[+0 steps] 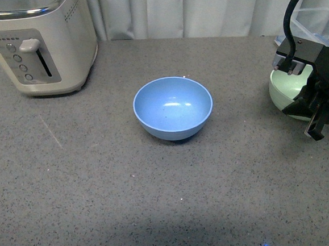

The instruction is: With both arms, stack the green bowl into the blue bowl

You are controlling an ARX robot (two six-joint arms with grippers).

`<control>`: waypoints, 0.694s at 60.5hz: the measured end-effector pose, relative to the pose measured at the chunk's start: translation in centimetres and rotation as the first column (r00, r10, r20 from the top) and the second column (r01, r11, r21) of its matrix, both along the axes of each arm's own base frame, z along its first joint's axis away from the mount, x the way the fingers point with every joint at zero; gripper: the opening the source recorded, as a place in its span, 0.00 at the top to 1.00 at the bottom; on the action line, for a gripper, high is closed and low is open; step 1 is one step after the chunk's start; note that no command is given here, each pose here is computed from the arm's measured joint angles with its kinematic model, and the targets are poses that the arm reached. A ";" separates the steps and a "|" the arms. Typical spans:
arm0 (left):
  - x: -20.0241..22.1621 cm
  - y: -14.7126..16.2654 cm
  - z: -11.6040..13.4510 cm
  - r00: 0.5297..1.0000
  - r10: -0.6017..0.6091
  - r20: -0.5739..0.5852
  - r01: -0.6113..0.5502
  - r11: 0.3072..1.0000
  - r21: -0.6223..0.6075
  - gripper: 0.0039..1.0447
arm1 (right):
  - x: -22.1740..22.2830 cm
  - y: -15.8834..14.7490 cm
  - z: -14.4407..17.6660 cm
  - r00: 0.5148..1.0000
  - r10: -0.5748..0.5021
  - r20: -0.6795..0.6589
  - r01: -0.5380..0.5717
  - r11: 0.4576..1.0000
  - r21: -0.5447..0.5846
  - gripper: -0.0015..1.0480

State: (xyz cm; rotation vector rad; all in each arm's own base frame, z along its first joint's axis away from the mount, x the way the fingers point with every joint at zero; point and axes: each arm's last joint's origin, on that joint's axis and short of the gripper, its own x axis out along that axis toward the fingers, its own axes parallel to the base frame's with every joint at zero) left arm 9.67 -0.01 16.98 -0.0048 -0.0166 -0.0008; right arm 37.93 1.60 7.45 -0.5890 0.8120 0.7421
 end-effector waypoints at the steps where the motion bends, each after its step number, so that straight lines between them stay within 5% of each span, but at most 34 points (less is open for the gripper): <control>1: 0.0 0.0 0.0 1.000 0.000 0.000 0.000 1.000 0.000 0.06 | 0.0 0.0 0.1 1.000 0.002 0.002 -0.002 1.000 0.004 0.98; 16: 0.0 0.0 0.0 1.000 0.000 0.000 0.000 1.000 0.000 0.06 | -0.4 3.3 5.3 0.982 0.134 0.130 -0.144 0.987 0.071 0.98; 27: 0.0 0.0 0.0 1.000 0.000 0.000 0.000 1.000 0.000 0.06 | -2.3 8.5 9.3 0.918 0.323 0.231 -0.345 0.936 0.065 0.98; 42: 0.0 0.0 0.0 1.000 0.000 0.000 0.000 1.000 0.000 0.06 | -4.6 15.8 7.7 0.838 0.500 0.217 -0.514 0.858 0.010 0.98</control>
